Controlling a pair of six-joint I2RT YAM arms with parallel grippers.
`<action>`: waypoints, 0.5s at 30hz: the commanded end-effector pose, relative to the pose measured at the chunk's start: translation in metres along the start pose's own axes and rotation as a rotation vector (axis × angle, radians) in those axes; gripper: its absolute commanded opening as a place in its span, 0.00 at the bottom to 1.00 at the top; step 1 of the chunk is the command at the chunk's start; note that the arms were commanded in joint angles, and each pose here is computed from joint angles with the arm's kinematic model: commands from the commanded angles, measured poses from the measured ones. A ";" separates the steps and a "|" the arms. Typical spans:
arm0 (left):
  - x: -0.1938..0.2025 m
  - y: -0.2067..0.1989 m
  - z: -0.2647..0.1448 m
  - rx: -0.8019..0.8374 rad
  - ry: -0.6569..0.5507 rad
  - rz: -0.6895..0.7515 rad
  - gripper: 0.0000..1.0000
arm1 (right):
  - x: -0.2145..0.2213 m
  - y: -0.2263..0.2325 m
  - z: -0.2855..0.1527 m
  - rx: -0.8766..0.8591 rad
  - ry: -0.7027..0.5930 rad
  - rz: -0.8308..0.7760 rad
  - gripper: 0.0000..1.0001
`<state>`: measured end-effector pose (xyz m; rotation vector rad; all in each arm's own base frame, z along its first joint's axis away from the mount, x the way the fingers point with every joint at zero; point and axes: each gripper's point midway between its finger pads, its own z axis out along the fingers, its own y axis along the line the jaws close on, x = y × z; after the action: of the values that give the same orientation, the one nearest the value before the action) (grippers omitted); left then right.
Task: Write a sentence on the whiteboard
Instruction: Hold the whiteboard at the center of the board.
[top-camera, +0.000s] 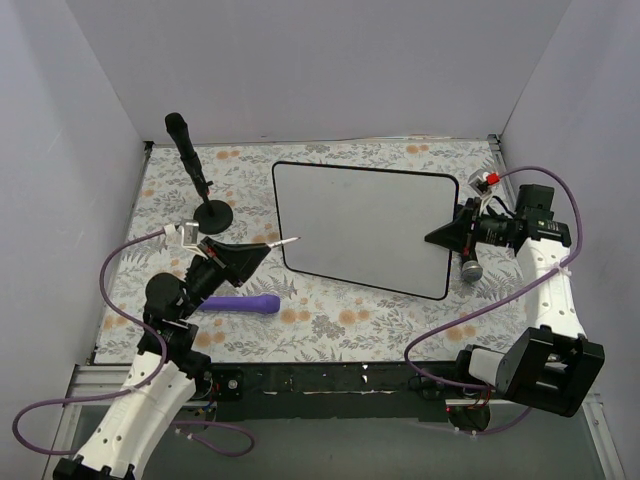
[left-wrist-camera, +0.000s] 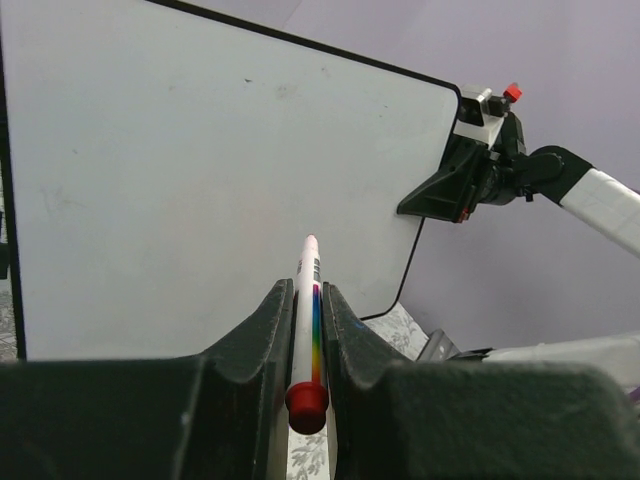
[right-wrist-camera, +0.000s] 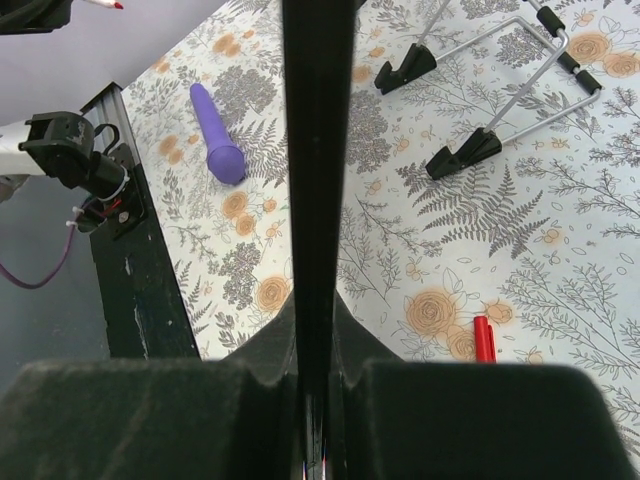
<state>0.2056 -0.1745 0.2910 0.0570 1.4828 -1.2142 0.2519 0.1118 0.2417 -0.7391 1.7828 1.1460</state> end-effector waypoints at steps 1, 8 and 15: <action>-0.008 0.008 0.000 0.003 -0.087 0.080 0.00 | -0.001 -0.005 -0.006 0.018 -0.015 -0.136 0.01; 0.002 0.020 -0.008 -0.008 -0.117 0.077 0.00 | 0.005 -0.006 -0.006 0.020 -0.010 -0.141 0.01; 0.003 0.024 -0.010 -0.017 -0.132 0.084 0.00 | 0.011 -0.006 -0.004 0.013 -0.009 -0.136 0.01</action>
<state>0.2093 -0.1630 0.2667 0.0276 1.4008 -1.1490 0.2469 0.1092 0.2342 -0.7642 1.7393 1.1457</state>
